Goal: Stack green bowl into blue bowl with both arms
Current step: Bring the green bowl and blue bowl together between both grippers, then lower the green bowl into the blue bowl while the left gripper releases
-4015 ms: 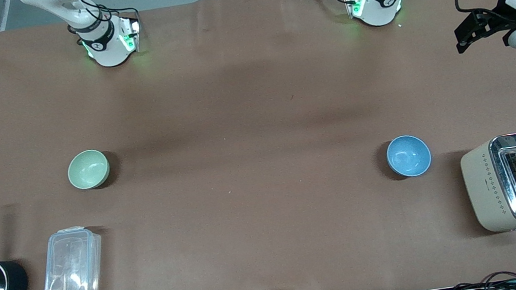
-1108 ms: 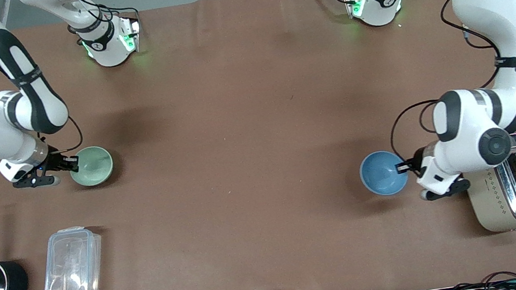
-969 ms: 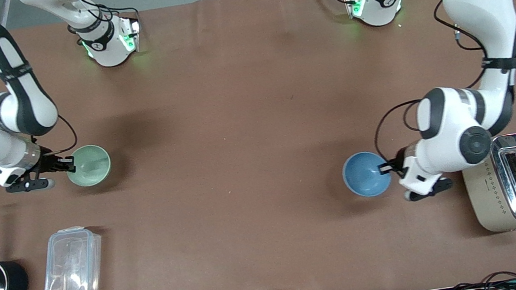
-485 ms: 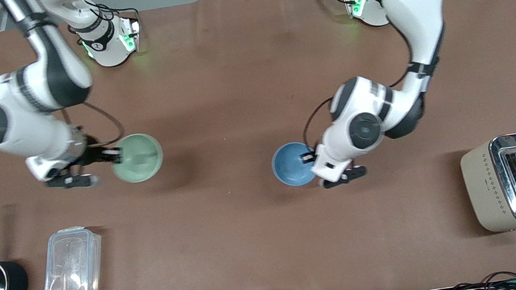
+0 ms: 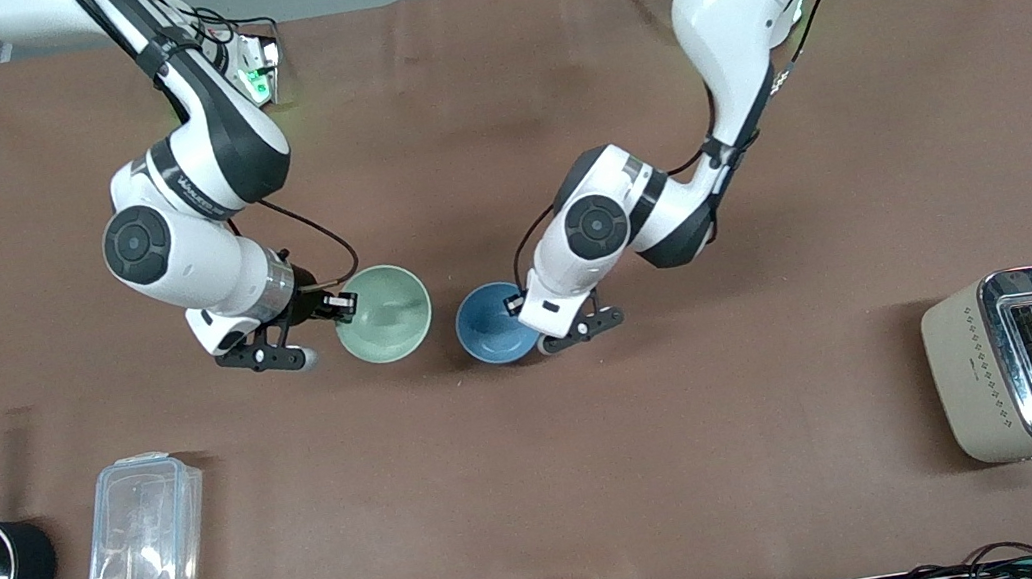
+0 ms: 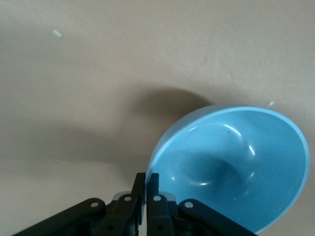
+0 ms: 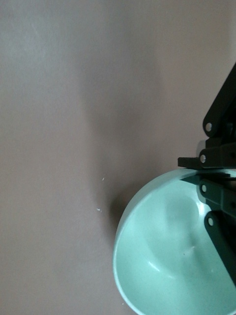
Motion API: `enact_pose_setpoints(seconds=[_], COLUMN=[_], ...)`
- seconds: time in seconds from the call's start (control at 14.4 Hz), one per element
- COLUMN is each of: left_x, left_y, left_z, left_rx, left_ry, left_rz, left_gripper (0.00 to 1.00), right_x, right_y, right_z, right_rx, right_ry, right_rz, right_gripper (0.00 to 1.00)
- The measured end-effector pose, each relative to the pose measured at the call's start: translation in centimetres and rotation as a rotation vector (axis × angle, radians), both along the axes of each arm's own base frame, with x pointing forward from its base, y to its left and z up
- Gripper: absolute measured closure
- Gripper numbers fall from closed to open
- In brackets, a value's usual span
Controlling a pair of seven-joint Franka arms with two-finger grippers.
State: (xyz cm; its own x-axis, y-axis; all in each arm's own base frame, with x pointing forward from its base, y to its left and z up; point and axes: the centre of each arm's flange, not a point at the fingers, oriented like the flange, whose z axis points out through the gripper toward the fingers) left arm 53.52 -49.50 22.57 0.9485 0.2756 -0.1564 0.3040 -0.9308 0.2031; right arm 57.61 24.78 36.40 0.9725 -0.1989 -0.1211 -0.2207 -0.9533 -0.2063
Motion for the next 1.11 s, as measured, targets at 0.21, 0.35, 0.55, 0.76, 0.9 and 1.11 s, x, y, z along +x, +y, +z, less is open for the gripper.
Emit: enact_pose_setpoints(seconds=[0.21,0.35,0.55,0.76,0.9,1.11], left_x=[-1.7,-2.2,-2.5,-1.1,1.9,7.1], left_y=[-2.1,-2.8,-3.5,-3.4,-1.5,5.8], left_z=[-1.0,-1.0,-0.8,0.8,3.7,10.2], left_rx=[0.000,0.000,-0.006,-0.025,-0.036,0.072], left_ry=[0.010,0.013,0.012,-0.017,-0.071,-0.149], left_rz=[0.007,0.011,0.030,0.051,0.088,0.087], left_gripper=[0.95,0.95,0.73,0.45,0.26,0.00], right_x=[0.4,0.4,0.4,0.4,0.2,-0.8], right_y=[0.5,0.5,0.5,0.6,1.0,3.5], right_z=[-0.2,-0.2,-0.5,-0.8,-1.2,-2.0], right_rx=[0.010,0.011,0.011,0.011,0.012,0.018], right_ry=[-0.002,-0.002,0.002,0.008,0.014,0.023], right_rz=[0.004,0.004,0.005,0.008,0.020,0.062], right_gripper=[0.95,0.95,0.95,0.95,0.95,0.95])
